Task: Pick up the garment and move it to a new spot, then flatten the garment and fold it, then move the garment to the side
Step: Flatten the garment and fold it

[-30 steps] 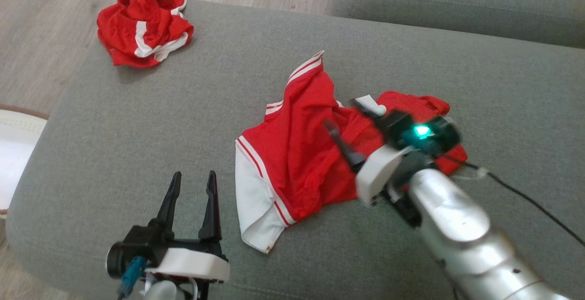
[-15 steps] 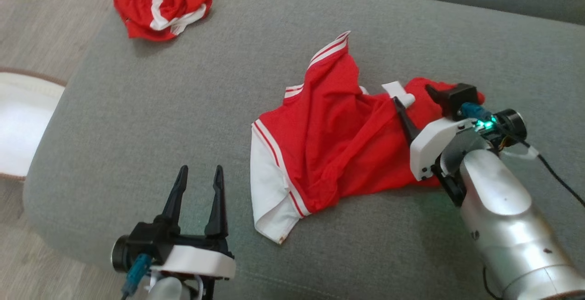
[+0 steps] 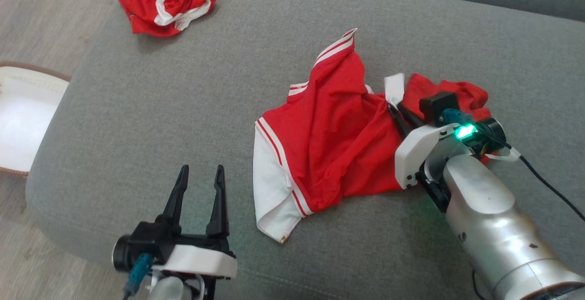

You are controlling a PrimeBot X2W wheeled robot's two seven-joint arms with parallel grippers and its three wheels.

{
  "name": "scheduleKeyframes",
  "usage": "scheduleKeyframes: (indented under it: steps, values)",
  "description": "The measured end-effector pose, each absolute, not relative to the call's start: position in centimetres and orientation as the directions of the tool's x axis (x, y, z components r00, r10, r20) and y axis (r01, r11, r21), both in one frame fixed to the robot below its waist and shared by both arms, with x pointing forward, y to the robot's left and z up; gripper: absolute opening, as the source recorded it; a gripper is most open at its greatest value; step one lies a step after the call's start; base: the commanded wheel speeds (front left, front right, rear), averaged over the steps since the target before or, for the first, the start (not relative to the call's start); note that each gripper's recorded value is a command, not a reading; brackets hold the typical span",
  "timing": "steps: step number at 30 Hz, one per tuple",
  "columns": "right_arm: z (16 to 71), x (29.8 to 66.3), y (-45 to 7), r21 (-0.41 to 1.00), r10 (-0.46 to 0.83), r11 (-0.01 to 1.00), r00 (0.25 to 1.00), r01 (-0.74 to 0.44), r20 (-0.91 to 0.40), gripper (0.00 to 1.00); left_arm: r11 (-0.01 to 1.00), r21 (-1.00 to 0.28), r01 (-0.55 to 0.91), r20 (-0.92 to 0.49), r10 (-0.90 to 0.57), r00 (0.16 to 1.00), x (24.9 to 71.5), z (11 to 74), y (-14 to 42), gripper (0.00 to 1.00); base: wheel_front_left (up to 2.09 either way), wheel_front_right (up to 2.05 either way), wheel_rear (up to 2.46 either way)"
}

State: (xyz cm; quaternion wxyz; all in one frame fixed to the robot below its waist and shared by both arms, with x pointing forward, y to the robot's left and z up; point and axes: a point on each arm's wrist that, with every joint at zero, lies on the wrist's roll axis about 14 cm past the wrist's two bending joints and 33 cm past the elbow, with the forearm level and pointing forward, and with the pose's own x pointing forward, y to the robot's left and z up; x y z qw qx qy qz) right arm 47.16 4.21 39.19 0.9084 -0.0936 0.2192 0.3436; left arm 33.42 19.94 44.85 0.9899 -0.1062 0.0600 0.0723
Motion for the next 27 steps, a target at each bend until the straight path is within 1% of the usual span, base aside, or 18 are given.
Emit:
scheduleKeyframes:
  steps: [7, 12, 13, 14, 18, 21, 27]
  values:
    - [41.7, 48.0, 4.3, -0.037, 0.6, 0.755, 0.712, -0.655, -0.364, 0.0, 0.968, -0.206, -0.142, -0.116, 0.12, 0.986, 33.4, 45.4, 19.6, 1.0, 0.0, 0.0, 0.0]
    - [45.4, 49.9, 3.0, -0.049, 0.573, 0.798, 0.782, -0.601, -0.245, 0.0, 0.97, -0.21, -0.123, -0.097, 0.105, 0.99, 33.4, 45.9, 19.2, 1.0, 0.0, 0.0, 0.0]
    - [47.3, 50.8, 2.4, -0.057, 0.556, 0.816, 0.809, -0.575, -0.188, 0.0, 0.971, -0.211, -0.112, -0.092, 0.095, 0.991, 33.4, 46.0, 18.9, 1.0, 0.0, 0.0, 0.0]
    - [48.3, 51.2, 2.0, -0.057, 0.545, 0.827, 0.823, -0.559, -0.158, 0.0, 0.973, -0.207, -0.105, -0.088, 0.088, 0.992, 33.4, 46.1, 18.7, 1.0, 0.0, 0.0, 0.0]
    - [51.2, 51.8, -0.1, -0.048, 0.491, 0.868, 0.869, -0.494, -0.065, 0.0, 0.974, -0.214, -0.074, -0.077, 0.059, 0.995, 33.3, 46.4, 17.9, 1.0, 0.0, 0.0, 0.0]
    - [51.1, 50.8, -2.4, -0.039, 0.443, 0.895, 0.895, -0.445, -0.049, 0.0, 0.974, -0.22, -0.058, -0.086, 0.04, 0.996, 32.9, 46.0, 17.3, 1.0, 0.0, 0.0, 0.0]
    - [46.6, 45.8, -9.3, 0.005, 0.286, 0.958, 0.952, -0.287, -0.111, 0.0, 0.975, -0.223, -0.012, -0.084, -0.007, 0.996, 32.7, 45.9, 15.9, 1.0, 0.0, 0.0, 0.0]
